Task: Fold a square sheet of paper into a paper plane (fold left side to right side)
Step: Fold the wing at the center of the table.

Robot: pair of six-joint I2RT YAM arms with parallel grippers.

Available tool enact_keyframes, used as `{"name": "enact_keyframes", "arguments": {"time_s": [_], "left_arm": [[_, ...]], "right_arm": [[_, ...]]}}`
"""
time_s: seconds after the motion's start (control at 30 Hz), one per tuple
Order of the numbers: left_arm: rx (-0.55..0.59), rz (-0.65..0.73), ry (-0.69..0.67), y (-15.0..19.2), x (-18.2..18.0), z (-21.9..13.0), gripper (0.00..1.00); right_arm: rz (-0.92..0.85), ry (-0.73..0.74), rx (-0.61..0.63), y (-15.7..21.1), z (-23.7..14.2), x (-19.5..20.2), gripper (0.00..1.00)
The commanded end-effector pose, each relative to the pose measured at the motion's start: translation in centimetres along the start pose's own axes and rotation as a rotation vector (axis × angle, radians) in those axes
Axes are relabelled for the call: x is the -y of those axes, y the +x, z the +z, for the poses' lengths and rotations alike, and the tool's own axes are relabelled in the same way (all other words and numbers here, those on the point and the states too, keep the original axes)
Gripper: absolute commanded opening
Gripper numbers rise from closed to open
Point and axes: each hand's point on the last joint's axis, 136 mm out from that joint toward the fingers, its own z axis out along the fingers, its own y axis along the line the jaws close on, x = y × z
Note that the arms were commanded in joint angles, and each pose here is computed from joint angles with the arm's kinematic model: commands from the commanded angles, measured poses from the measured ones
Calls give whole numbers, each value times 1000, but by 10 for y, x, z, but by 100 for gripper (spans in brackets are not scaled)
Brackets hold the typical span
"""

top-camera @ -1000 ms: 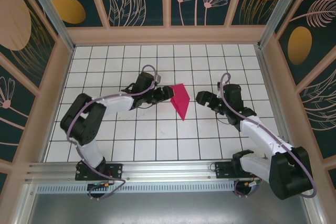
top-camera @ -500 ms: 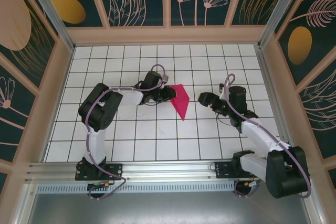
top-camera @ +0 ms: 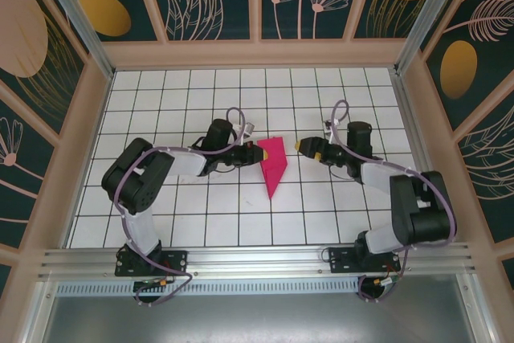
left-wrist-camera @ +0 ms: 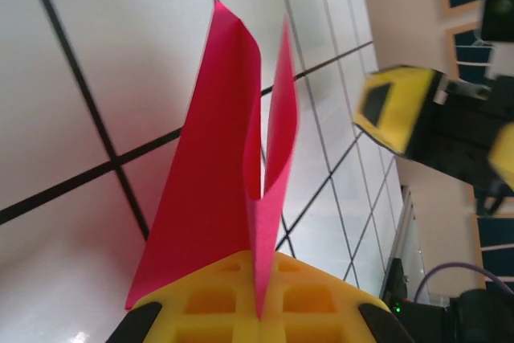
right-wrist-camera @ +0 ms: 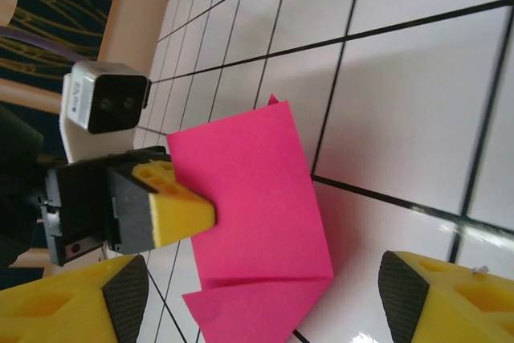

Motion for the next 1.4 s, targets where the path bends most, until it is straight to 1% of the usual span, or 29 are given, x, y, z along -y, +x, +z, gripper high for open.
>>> {"name": "enact_keyframes", "arguments": {"time_s": [0.0,0.23,0.37,0.53,0.67,0.77,0.83,0.9,0.93,0.97,1.03,1.07,1.17,1.23,1.27,1.37], "left_arm": [[15,117,107,-4,28,-11,0],[8,141,140,0,36,-14,0],[-1,137,141,2,33,-13,0],[-8,123,130,3,27,-9,0],[-8,111,116,2,20,-5,0],[-8,107,102,2,16,-3,2],[-6,104,86,2,12,-3,5],[-2,103,65,1,8,-3,8],[0,104,57,0,6,-4,11],[4,102,40,-2,3,-4,18],[19,105,8,-7,-1,-8,25],[29,108,-15,-10,-3,-11,31],[61,138,-80,-21,-5,-23,35],[77,164,-151,-26,-6,-33,45],[92,182,-169,-29,-3,-38,47],[147,235,-200,-34,12,-58,49]], "right_arm": [[-153,-121,-28,-11,15,-26,78],[-125,-169,-87,-5,36,-18,77],[-106,-206,-142,7,48,-20,73],[-90,-223,-175,16,53,-22,61],[-80,-207,-175,18,53,-18,48],[-67,-190,-178,20,53,-15,35],[-60,-181,-180,20,53,-13,28],[-50,-168,-181,20,54,-11,23],[-47,-165,-181,20,54,-11,20],[-41,-154,-180,20,54,-9,17],[-28,-142,-180,20,54,-8,14],[-19,-132,-179,19,54,-7,12],[2,-109,-176,20,54,-4,11],[30,-87,-173,19,54,-1,7],[39,-84,-171,19,54,-1,5],[84,-55,-163,17,55,-1,1]]}}
